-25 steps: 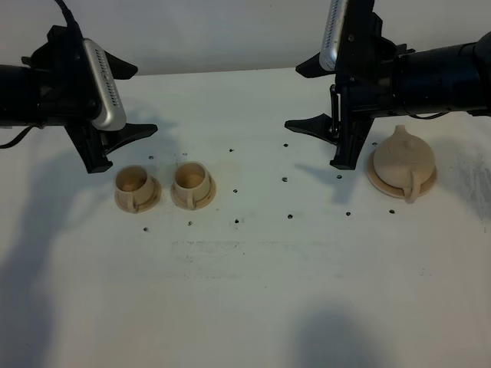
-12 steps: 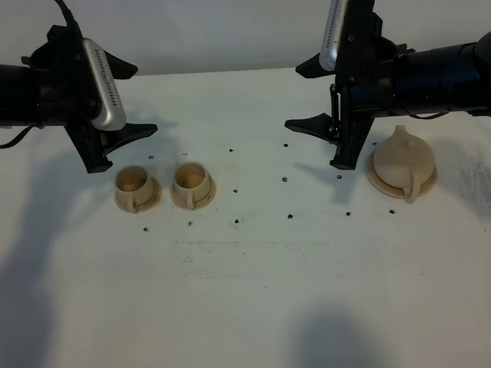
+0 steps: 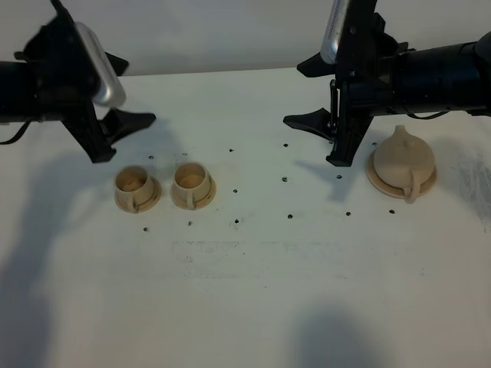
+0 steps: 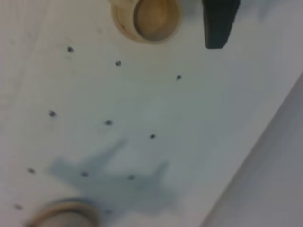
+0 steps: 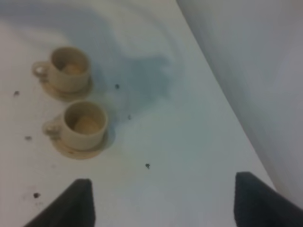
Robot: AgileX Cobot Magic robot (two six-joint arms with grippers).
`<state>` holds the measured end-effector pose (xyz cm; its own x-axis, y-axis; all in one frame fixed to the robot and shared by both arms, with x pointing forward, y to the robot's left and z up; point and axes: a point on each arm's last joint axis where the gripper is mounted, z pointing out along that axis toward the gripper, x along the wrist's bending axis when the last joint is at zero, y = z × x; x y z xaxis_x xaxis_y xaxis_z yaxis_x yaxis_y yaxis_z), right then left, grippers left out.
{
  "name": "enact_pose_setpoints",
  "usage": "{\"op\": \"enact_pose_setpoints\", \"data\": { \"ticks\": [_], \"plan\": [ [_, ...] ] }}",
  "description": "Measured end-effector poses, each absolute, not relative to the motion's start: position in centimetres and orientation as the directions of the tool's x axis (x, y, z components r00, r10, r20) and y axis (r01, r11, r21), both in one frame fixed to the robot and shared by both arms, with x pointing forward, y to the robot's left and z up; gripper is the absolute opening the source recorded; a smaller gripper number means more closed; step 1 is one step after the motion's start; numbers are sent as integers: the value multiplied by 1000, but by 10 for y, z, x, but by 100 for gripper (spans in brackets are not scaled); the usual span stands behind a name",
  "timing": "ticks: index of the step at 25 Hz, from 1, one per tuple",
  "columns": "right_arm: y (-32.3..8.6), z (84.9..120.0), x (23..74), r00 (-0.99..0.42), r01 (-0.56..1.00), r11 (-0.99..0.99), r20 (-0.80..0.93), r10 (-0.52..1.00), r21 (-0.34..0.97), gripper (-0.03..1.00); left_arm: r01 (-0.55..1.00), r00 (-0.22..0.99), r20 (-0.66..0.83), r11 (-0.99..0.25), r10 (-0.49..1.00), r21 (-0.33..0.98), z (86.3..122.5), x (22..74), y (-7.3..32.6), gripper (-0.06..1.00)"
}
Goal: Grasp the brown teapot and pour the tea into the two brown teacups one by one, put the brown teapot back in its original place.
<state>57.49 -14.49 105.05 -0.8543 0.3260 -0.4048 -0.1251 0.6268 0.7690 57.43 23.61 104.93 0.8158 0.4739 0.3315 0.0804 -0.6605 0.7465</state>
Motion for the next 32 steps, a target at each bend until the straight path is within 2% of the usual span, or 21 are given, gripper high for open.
{"op": "enact_pose_setpoints", "data": {
  "ticks": [7, 12, 19, 25, 29, 32],
  "plan": [
    [-153, 1060, 580, -792, 39, 567, -320, 519, 823, 59, 185, 711, 306, -589, 633, 787, 1075, 567, 244, 68],
    [-161, 1080, 576, -715, 117, 494, -272, 644, 862, 59, 281, 659, 245, -536, 711, 796, 1079, 564, 249, 62],
    [-170, 1102, 562, -660, 193, 426, -204, 723, 884, 58, 392, 599, 171, -473, 782, 789, 1076, 564, 253, 51],
    [-176, 1107, 551, -641, 277, 428, -166, 749, 860, 58, 494, 542, 65, -380, 838, 782, 1074, 562, 255, 50],
    [-179, 1104, 548, -635, 328, 444, -154, 757, 834, 58, 599, 500, -2, -344, 866, 723, 1073, 552, 258, 50],
    [-180, 1103, 548, -629, 347, 443, -145, 764, 827, 58, 658, 433, 9, -323, 901, 680, 1081, 540, 265, 50]
  ]
}}
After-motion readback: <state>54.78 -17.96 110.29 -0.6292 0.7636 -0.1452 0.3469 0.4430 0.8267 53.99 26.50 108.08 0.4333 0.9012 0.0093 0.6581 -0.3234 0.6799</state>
